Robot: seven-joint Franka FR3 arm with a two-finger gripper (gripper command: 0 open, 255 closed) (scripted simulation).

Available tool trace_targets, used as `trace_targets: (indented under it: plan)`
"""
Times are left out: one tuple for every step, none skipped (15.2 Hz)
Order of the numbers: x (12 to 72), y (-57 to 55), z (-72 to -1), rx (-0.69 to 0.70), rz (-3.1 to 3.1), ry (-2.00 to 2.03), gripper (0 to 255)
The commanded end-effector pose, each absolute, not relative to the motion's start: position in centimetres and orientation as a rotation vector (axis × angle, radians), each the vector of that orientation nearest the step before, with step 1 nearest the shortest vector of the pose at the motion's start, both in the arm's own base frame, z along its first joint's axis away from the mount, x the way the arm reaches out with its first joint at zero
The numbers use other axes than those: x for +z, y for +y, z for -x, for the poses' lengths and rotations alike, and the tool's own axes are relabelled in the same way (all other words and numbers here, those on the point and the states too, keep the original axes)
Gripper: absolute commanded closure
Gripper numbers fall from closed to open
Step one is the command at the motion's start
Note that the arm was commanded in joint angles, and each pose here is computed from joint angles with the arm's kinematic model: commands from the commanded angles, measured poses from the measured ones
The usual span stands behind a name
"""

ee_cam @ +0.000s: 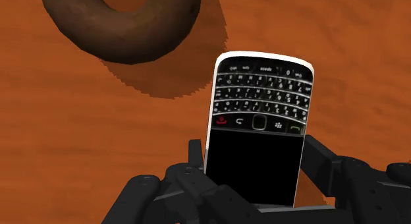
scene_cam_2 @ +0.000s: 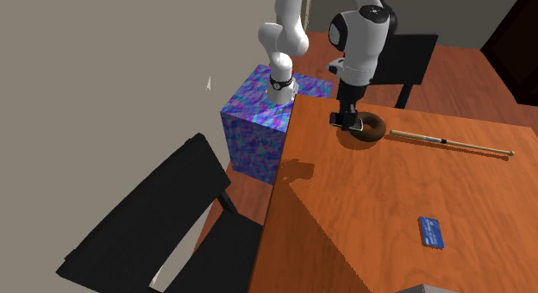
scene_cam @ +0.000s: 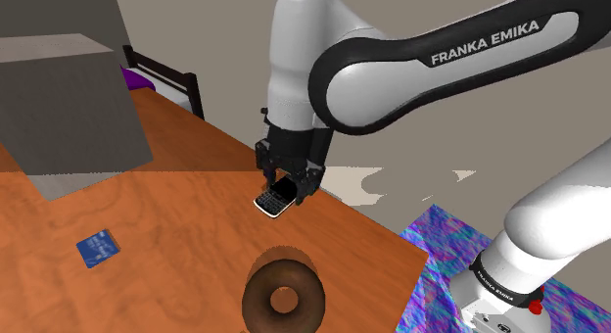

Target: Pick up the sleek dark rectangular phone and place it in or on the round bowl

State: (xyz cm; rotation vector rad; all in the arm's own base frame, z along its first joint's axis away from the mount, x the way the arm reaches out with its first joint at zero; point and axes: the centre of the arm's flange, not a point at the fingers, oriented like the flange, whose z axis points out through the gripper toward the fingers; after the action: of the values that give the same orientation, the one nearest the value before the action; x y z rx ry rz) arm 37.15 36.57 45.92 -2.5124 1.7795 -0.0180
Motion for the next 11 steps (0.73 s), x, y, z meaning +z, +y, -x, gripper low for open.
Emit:
trace_targets:
  plan:
    - [45.7,37.9,-34.8,-0.017,2.511,1.782,255]
    - [45.7,38.7,-33.7,-0.017,2.511,1.782,255]
    - [45.7,39.4,-32.6,-0.017,2.511,1.782,255]
    - [45.8,40.1,-31.5,-0.017,2.511,1.782,255]
    - [45.8,40.9,-30.4,-0.017,2.511,1.782,255]
    - [45.8,41.6,-29.3,-0.017,2.511,1.782,255]
    - [45.8,42.3,-28.2,-0.017,2.511,1.782,255]
    - [45.9,43.1,-27.2,-0.017,2.511,1.782,255]
    - [45.9,43.8,-26.1,-0.017,2.511,1.782,255]
    - [46.0,44.9,-24.3,-0.017,2.511,1.782,255]
    - [45.4,44.9,-24.3,-0.017,2.511,1.782,255]
